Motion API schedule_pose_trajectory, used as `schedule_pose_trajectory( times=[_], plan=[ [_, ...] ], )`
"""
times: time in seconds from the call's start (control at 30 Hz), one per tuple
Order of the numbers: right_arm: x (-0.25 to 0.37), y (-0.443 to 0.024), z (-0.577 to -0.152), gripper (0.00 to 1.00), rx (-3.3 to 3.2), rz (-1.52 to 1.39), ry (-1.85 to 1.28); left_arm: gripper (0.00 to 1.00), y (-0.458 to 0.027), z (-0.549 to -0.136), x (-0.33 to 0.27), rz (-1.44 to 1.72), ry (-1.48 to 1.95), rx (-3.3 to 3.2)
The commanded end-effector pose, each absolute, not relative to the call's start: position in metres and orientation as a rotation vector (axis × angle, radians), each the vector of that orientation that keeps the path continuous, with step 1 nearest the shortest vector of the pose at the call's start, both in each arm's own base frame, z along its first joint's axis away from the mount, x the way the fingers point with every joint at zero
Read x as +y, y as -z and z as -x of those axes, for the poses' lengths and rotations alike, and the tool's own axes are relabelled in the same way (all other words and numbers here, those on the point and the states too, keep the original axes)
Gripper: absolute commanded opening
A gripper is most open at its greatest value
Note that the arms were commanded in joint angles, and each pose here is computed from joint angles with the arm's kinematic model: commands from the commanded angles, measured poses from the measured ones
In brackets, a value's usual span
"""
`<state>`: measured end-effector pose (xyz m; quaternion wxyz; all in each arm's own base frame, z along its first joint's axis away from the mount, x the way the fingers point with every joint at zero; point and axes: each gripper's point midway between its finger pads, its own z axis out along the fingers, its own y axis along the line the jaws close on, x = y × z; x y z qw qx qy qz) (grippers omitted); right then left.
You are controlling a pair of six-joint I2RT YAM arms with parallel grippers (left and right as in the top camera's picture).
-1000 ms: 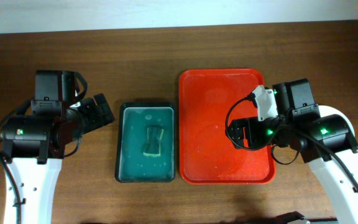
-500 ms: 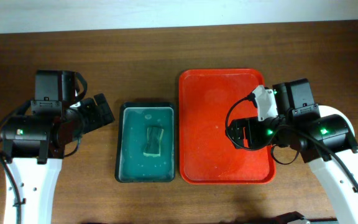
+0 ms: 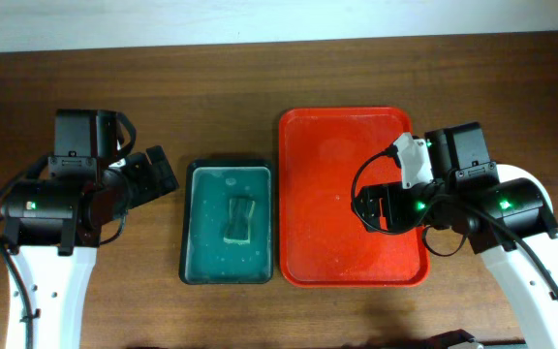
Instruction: Clean dirty plates on tray and stack at the side
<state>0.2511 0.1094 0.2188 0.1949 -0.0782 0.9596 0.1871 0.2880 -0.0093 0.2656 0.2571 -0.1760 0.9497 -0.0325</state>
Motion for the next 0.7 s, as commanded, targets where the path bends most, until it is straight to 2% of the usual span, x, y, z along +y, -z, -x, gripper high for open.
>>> schedule_pose_trajectory(
  times=[0.0,0.33,0.47,0.67],
  plan=[
    [0.109,-0.220,-0.250,0.98,2.683,0.226,-0.505,0.99,-0.274,-0.288,-0.006,0.487,0.089,2.546],
    [0.101,-0.231,-0.248,0.98,2.631,0.219,-0.455,0.99,-0.274,-0.288,-0.006,0.487,0.089,2.546],
    [0.087,-0.266,-0.247,0.98,2.448,0.199,-0.367,0.99,-0.274,-0.288,-0.006,0.487,0.089,2.546],
    [0.054,-0.314,-0.218,0.98,2.139,0.118,-0.235,0.99,-0.274,-0.288,-0.006,0.487,0.089,2.546]
  ],
)
